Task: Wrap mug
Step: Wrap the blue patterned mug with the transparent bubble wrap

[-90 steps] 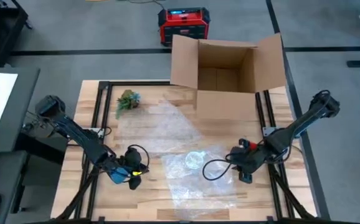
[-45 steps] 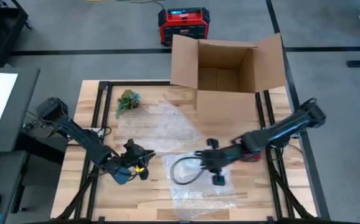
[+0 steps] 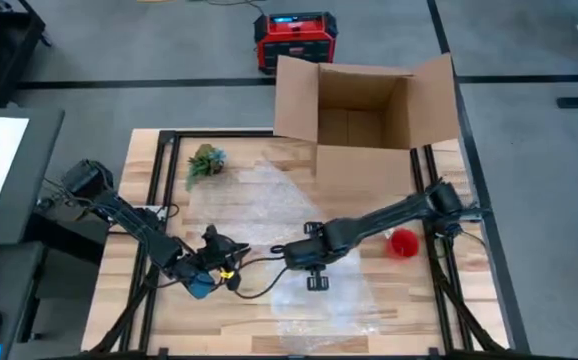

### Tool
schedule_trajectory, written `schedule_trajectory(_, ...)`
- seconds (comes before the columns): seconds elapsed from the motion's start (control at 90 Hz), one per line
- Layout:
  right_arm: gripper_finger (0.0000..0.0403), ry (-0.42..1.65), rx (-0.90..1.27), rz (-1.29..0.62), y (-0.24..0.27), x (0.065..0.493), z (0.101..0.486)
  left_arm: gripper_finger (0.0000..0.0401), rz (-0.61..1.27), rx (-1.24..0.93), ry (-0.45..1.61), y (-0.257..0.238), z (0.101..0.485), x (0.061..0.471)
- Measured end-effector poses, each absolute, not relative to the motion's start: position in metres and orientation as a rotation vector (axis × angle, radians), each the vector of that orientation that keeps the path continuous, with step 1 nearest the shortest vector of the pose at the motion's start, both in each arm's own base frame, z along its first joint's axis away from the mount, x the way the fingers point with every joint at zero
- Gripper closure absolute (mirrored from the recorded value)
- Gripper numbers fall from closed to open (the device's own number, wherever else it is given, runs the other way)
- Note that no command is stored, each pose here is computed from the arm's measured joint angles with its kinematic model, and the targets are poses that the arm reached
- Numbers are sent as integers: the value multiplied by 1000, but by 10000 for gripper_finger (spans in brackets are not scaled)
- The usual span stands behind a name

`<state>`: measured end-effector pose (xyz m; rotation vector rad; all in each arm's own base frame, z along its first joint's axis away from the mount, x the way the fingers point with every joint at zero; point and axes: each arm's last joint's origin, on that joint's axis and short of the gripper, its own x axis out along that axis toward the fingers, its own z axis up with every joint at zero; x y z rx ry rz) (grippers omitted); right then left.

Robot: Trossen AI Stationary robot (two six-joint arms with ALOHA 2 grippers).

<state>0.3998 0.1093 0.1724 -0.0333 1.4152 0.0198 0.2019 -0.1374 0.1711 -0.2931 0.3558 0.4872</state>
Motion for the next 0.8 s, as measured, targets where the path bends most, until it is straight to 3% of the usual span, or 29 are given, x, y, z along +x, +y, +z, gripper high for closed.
schedule_trajectory(0.311, 403, 1479, -63, 50, 104, 405, 149, 353, 437, -375, 269, -129, 206, 192)
schedule_trajectory(0.622, 403, 1426, -44, 68, 105, 394, 212, 353, 354, -415, 20, -107, 276, 167)
schedule_trajectory(0.8, 403, 1382, -25, 67, 107, 382, 241, 353, 380, -337, 14, -104, 279, 164)
